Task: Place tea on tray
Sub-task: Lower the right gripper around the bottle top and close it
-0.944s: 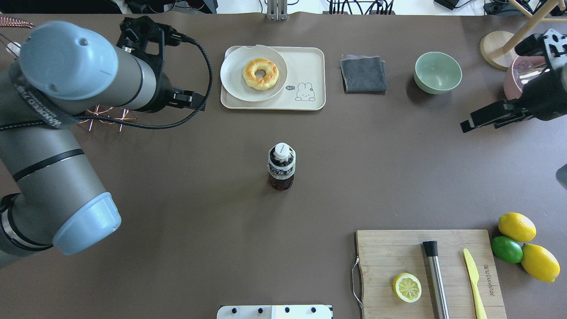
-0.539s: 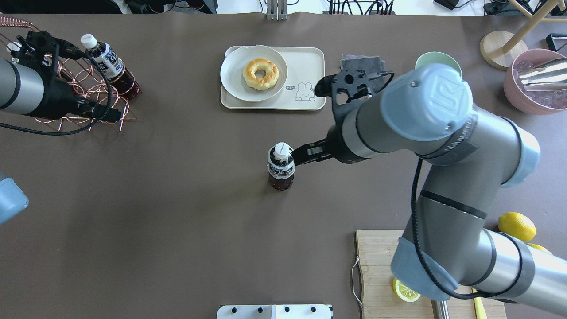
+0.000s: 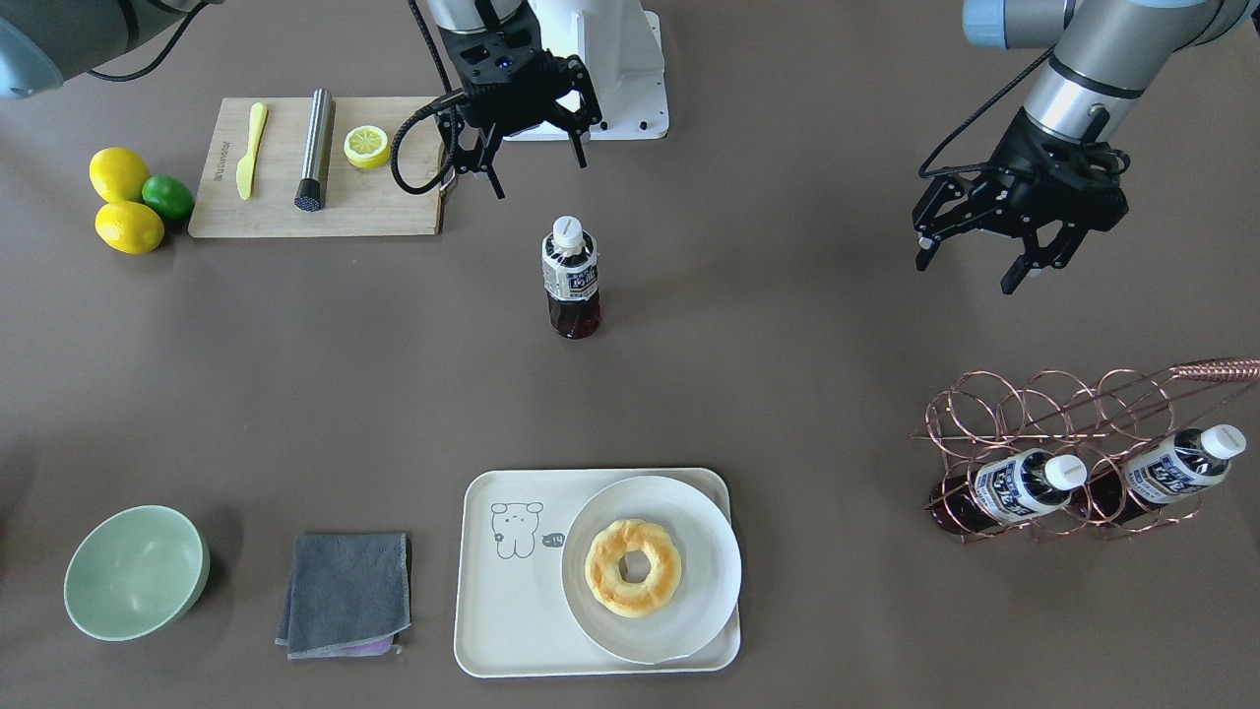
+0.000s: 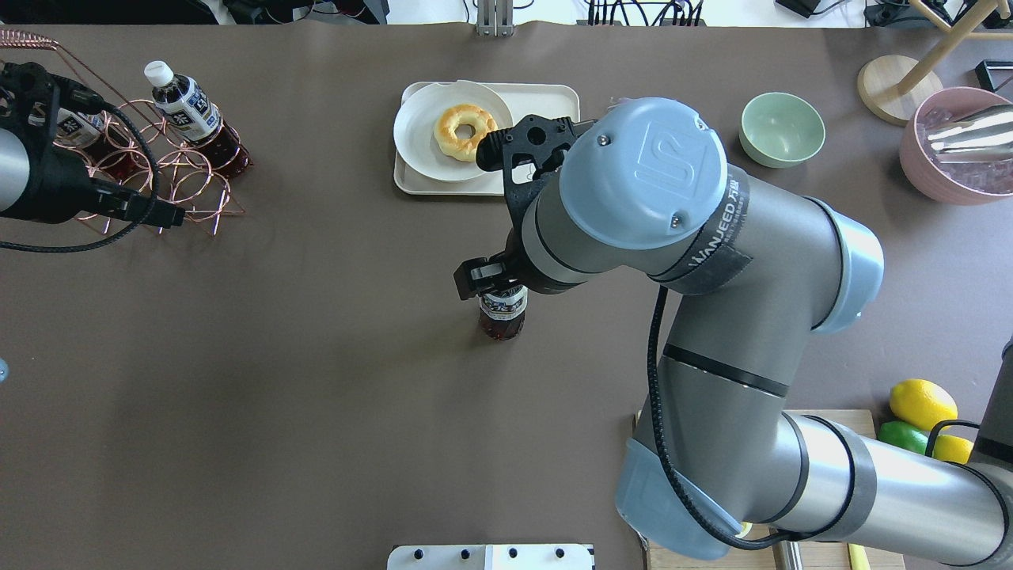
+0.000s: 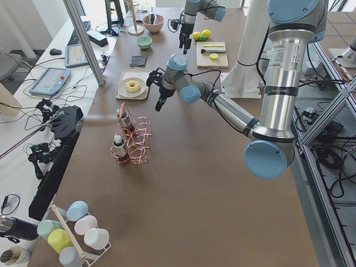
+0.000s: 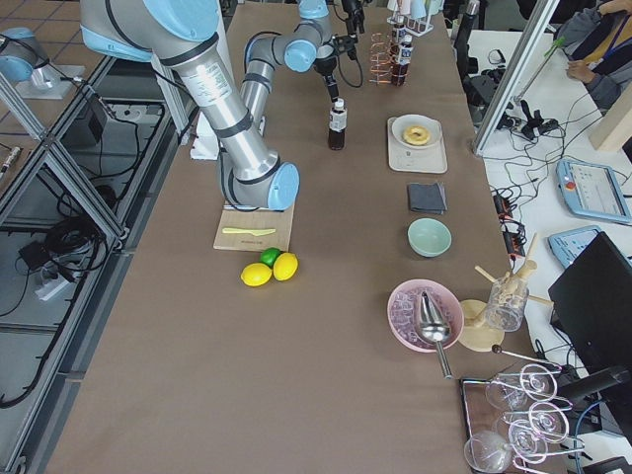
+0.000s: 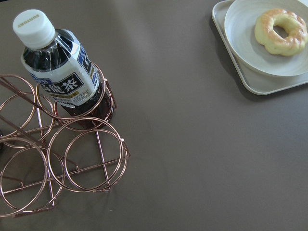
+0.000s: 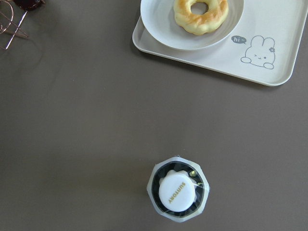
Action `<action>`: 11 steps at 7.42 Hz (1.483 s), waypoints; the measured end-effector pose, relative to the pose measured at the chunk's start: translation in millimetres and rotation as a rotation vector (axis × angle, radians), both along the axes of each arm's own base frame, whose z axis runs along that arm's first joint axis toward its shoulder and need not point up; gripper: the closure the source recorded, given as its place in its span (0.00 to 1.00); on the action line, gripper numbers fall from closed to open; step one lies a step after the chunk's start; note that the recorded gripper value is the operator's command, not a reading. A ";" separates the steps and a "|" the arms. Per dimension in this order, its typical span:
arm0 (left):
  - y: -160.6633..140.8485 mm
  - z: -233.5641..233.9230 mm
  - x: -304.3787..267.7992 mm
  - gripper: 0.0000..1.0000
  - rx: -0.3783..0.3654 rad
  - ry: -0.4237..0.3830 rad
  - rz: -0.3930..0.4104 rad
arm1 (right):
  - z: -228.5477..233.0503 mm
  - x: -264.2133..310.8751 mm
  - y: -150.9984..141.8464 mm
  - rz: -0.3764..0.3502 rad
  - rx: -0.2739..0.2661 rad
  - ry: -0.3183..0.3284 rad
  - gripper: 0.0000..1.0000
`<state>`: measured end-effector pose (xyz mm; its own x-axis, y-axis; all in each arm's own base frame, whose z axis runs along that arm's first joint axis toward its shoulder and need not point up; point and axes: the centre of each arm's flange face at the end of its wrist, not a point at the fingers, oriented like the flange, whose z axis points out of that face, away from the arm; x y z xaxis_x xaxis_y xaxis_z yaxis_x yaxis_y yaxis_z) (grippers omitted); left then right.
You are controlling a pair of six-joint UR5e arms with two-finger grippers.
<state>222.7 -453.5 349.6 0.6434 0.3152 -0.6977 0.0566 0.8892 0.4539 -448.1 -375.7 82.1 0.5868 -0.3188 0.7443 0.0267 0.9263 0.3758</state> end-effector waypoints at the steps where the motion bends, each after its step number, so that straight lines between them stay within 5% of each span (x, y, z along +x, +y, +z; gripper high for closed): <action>1: 8.6 8.8 -15.1 0.04 0.007 -0.012 -0.001 | -7.1 -9.9 -5.2 -0.001 0.006 0.009 0.15; 4: 19.6 19.6 -29.7 0.04 0.020 -0.014 -0.004 | -6.6 -25.8 -26.4 -0.008 0.074 0.072 0.19; 11: 20.4 15.0 -27.6 0.04 0.011 0.009 0.012 | 8.3 -41.1 -35.0 -0.020 0.065 0.115 0.36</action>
